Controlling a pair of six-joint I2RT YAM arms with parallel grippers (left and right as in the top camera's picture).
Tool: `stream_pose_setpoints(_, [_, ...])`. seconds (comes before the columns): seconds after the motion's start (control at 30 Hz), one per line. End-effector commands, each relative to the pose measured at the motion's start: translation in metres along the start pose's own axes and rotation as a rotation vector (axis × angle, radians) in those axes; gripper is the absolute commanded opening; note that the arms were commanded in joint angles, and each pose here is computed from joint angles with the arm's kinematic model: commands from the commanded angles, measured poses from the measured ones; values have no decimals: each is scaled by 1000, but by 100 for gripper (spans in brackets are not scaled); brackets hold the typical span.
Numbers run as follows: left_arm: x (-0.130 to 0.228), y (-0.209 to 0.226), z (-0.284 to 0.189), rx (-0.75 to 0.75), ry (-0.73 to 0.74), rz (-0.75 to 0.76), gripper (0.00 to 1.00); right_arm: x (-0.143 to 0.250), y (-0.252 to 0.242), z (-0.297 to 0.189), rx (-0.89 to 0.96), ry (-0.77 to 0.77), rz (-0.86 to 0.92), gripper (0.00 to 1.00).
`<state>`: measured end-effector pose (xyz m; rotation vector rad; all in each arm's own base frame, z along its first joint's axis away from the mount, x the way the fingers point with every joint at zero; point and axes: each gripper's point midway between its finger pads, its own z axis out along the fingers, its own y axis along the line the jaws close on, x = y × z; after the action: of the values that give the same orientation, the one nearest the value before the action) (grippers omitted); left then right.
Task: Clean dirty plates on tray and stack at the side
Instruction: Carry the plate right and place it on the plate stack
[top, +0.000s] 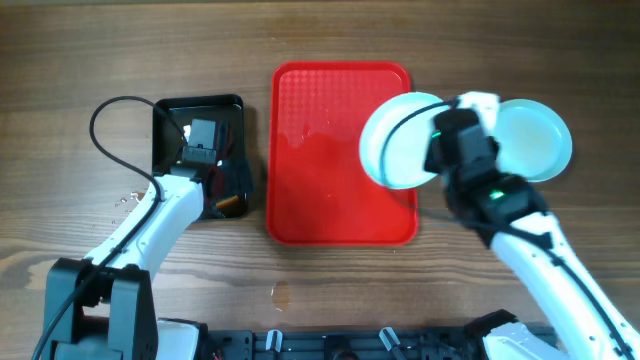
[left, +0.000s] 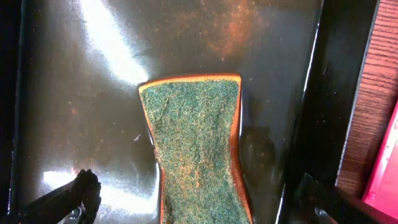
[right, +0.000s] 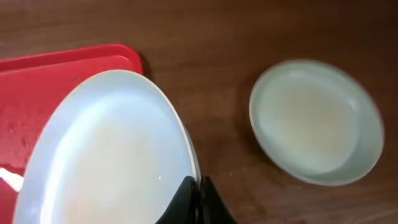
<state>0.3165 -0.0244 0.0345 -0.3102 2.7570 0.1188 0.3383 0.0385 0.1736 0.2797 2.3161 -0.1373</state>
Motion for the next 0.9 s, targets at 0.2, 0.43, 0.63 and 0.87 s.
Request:
stream_pose_setpoints(0.2, [1, 0, 1, 3, 3, 2, 100, -4, -97, 25, 38, 98, 391, 4])
stream_pose_setpoints(0.43, [1, 0, 1, 3, 3, 2, 100, 8, -181, 46, 214, 111, 571, 4])
stream_pose_setpoints(0.63, [1, 0, 1, 3, 3, 2, 100, 29, -226, 72, 314, 152, 689, 4])
stream_pose_setpoints(0.87, [1, 0, 1, 3, 4, 3, 100, 18, -211, 86, 153, 149, 701, 50])
